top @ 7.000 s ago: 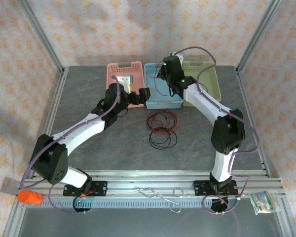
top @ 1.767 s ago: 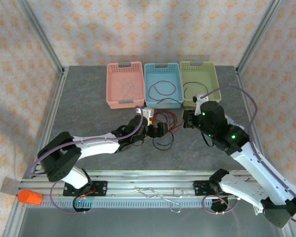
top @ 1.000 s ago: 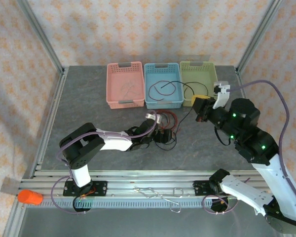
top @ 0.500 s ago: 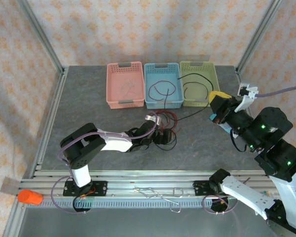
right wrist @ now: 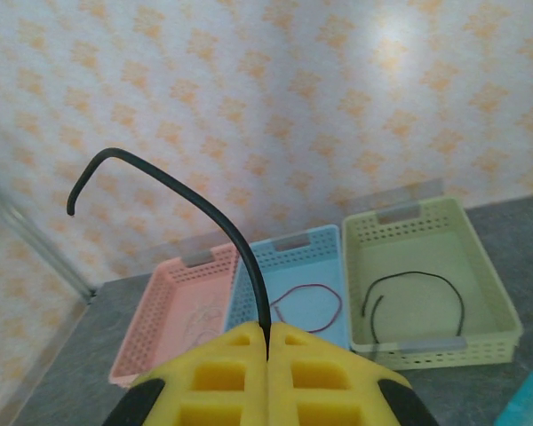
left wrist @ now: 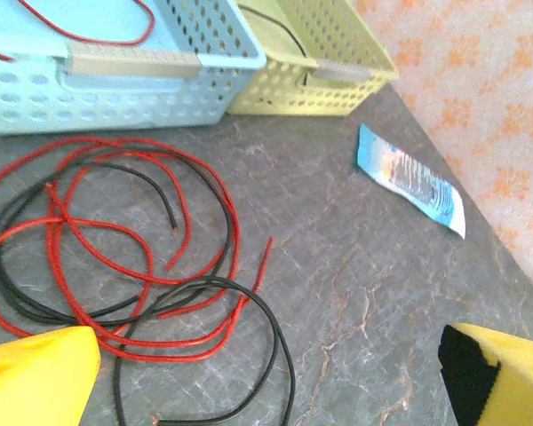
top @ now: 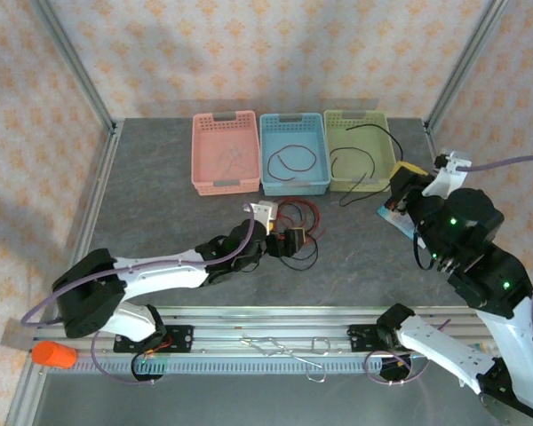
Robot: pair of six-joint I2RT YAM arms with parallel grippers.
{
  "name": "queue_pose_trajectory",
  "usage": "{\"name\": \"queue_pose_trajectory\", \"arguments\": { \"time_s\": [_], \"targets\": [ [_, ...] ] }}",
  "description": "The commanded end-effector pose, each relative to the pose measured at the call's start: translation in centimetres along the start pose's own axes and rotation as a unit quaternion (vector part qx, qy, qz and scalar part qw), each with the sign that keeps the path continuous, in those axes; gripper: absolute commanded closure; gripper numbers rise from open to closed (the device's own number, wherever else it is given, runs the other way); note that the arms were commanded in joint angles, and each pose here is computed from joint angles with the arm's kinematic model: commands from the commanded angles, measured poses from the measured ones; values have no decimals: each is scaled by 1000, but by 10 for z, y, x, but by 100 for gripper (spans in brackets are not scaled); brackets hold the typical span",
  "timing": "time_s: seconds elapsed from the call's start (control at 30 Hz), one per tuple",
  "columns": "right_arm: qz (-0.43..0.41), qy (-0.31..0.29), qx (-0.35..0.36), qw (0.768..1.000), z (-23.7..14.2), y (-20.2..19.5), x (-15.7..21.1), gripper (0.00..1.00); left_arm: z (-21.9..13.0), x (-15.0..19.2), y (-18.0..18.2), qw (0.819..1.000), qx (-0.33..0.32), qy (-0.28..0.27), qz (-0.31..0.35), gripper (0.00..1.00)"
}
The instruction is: Untangle the cables
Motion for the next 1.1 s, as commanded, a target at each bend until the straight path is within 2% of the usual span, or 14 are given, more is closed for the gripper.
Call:
{"name": "queue_pose_trajectory", "arguments": {
  "time_s": [0.0, 0.27, 0.47, 0.83, 1.07],
  "targets": [
    [3, 4, 55, 998, 14, -3, 4, 100, -15, -11, 2, 999, -9, -40, 0, 1],
    [-11, 9, 82, 997, 44, 6, 6, 100, -39, -59, -15, 995, 16, -96, -9, 1],
    [-24, 16, 97, 995, 70, 9, 10, 100, -38, -85, -15, 994, 35, -99, -33, 1],
    [-28, 27, 123, 992, 132, -3, 9, 100, -3, -117, -18, 994, 35, -85, -60, 1],
    [-11, 36, 136, 990, 171, -19, 11, 100, 30, -136, -33, 996, 35, -70, -37, 1]
  ]
}}
Point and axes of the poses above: each hand's point on the last joint's axis, 136 mm out from that joint toward the fingers, its own z axis out along the fingers, its own y axis along the line the jaws close on, x = y × z, the point moved 8 cm from there along -z, back along the fingers, and after that the axes turned 13 degrees about -z, right-handed, at the moved point
